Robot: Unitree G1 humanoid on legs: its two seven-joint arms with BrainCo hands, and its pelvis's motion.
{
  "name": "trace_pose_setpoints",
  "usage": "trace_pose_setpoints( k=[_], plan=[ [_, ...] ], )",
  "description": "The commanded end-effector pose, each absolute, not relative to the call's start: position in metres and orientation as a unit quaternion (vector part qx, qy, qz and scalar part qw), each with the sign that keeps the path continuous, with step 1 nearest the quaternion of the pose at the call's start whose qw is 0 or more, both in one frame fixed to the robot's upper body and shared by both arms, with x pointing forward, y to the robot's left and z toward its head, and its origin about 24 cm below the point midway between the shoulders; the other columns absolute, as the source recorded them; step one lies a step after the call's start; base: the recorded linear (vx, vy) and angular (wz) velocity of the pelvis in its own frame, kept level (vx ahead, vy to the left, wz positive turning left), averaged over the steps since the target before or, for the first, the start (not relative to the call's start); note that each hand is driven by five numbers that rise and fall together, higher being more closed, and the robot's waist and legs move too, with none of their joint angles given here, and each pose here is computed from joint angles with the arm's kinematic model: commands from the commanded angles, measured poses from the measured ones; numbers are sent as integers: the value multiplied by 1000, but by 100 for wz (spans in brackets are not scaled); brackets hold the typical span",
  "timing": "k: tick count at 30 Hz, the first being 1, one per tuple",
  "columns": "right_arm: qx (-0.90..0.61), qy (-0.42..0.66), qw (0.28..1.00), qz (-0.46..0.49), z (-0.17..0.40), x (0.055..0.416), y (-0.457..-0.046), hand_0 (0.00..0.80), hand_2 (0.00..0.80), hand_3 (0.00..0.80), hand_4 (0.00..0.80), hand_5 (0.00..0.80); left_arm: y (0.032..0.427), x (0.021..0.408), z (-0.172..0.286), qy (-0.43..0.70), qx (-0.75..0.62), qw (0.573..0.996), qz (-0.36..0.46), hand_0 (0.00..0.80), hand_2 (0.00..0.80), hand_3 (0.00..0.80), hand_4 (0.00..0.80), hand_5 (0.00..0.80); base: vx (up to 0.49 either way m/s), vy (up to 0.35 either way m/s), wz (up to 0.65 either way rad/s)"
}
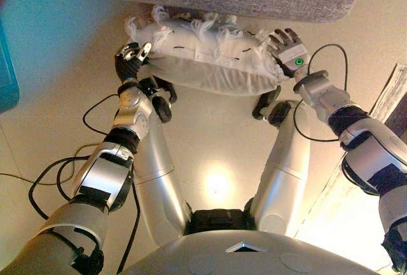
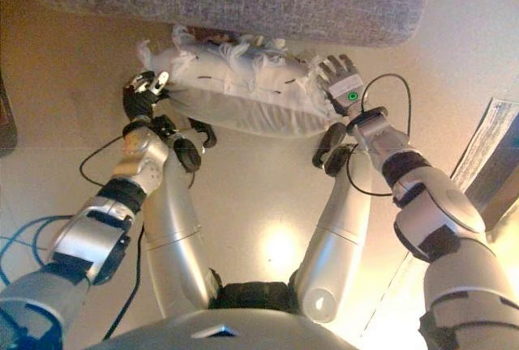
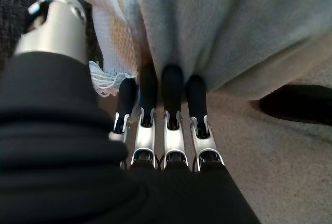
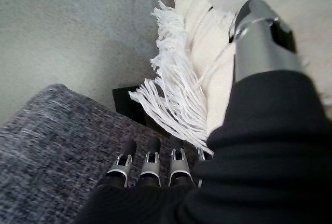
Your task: Pick up the cushion and take it to the sofa
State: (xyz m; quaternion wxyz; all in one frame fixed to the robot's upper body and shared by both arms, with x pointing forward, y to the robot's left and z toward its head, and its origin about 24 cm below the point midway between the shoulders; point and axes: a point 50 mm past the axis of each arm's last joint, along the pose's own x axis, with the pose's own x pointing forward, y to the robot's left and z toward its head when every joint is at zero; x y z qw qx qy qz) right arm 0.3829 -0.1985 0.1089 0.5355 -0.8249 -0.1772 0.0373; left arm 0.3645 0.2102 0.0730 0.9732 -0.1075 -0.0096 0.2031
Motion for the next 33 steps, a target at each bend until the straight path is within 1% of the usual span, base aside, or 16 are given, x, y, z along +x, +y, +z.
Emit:
trace_pose_setpoints(
  k=[1, 11, 14, 18, 19, 20, 21, 25, 33],
  plan=[
    [-810, -234, 537, 26, 123, 380, -202, 0, 0, 0, 0, 0, 211, 366, 80, -36, -122, 969, 211, 0, 0, 0, 0, 0, 0, 0, 0],
    [-710, -298, 637, 44, 132, 377, -167, 0, 0, 0, 0, 0, 201, 362, 76, -39, -136, 966, 215, 0, 0, 0, 0, 0, 0, 0, 0],
    [-674, -285, 681, 34, 132, 378, -161, 0, 0, 0, 0, 0, 198, 361, 76, -41, -141, 965, 216, 0, 0, 0, 0, 0, 0, 0, 0],
    [-608, -235, 758, 1, 126, 381, -159, 0, 0, 0, 0, 0, 194, 361, 76, -40, -152, 963, 219, 0, 0, 0, 0, 0, -13, 38, -2],
    [-578, -214, 787, -13, 124, 381, -161, 320, 320, 320, 320, 320, 193, 361, 75, -39, -156, 962, 220, 0, 0, 0, 0, 0, -9, 46, -2],
    [-555, -198, 808, -22, 121, 382, -161, 687, 687, 687, 687, 687, 192, 360, 75, -38, -159, 962, 221, 0, 0, 0, 0, 0, -11, 56, -2],
    [-518, -174, 837, -38, 118, 382, -163, 800, 800, 800, 800, 800, 190, 360, 74, -37, -165, 960, 221, 0, 0, 0, 0, 0, -12, 49, -2],
    [-460, -142, 874, -67, 112, 383, -162, 800, 800, 800, 800, 800, 186, 360, 74, -35, -176, 959, 221, 0, 0, 0, 0, 0, -12, 49, -6],
    [-387, -117, 910, -94, 113, 383, -157, 800, 800, 800, 800, 800, 174, 360, 76, -36, -190, 957, 215, 0, 0, 0, 0, 0, 6, 44, -6]
  ],
)
